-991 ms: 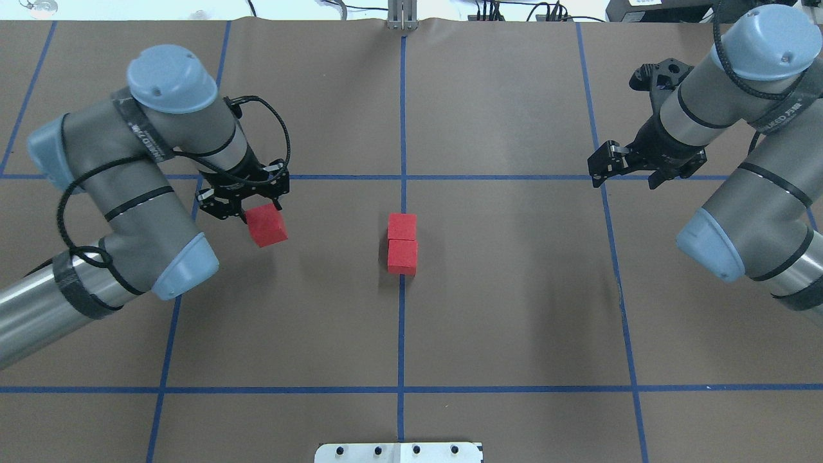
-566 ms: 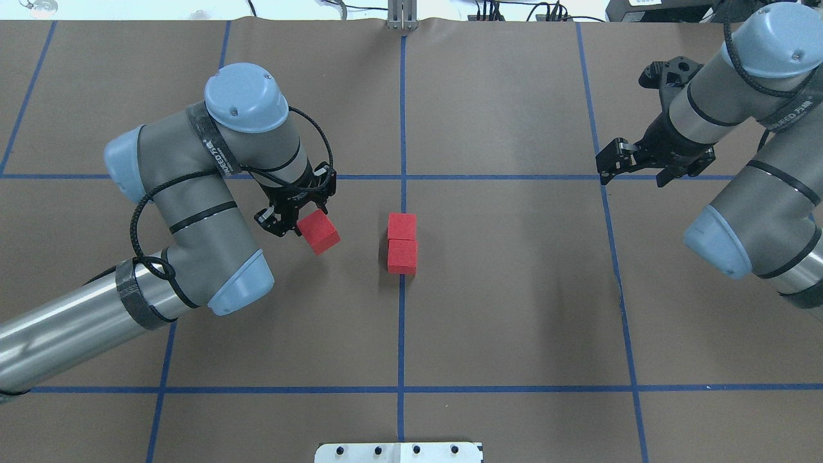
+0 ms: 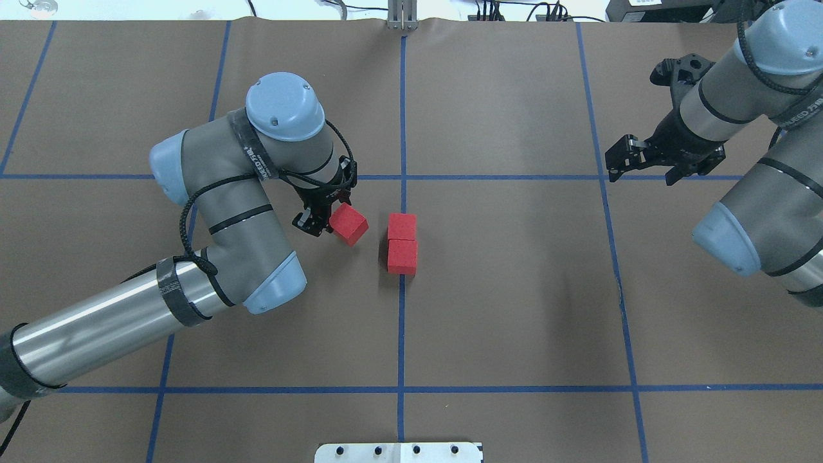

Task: Form red blocks into L shape at center
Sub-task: 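Carry the red cube with the left gripper toward the center cubes, then lower the cube beside the center pair, forming an L, with left gripper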

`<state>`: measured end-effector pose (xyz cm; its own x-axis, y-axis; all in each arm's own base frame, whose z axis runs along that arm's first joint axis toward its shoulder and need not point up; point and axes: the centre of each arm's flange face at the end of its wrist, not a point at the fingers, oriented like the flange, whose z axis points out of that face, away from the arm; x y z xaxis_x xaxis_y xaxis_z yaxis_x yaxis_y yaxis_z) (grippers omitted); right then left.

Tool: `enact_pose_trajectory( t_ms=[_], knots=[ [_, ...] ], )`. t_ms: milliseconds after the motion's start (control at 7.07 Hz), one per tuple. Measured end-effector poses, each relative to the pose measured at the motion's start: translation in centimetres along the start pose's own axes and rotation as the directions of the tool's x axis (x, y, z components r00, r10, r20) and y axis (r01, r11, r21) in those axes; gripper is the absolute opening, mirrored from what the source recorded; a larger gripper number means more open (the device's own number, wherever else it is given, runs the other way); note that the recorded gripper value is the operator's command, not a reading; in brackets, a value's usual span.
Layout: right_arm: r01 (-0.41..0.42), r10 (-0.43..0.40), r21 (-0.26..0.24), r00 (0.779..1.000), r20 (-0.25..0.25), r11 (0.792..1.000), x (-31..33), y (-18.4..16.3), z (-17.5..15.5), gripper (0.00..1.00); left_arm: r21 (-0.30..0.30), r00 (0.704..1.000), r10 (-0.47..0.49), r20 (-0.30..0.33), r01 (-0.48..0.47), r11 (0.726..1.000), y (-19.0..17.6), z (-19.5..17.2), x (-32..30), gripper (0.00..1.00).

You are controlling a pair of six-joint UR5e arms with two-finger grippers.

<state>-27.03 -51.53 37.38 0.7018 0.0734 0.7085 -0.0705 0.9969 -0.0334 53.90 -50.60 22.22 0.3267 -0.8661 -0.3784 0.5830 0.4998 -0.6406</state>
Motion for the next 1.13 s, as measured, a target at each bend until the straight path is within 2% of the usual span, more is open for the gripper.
enact_pose_trajectory(
  t_ms=[283,566,1132],
  knots=[
    [-0.023,0.023,-0.010,1.000,0.006,1.000,1.6,-0.3,-0.4,1.00,0.004,0.987,-0.158,0.009,0.158,0.987,0.3,0.6,0.7,0.00],
    [-0.029,0.029,-0.016,1.000,0.003,0.999,2.1,-0.4,-0.2,1.00,0.005,0.963,-0.268,0.018,0.268,0.963,0.3,0.8,0.7,0.00],
    [-0.041,0.041,-0.024,0.999,-0.006,0.999,2.7,-0.3,0.3,1.00,-0.024,0.882,-0.471,0.035,0.471,0.882,0.8,1.1,0.8,0.00]
  ],
)
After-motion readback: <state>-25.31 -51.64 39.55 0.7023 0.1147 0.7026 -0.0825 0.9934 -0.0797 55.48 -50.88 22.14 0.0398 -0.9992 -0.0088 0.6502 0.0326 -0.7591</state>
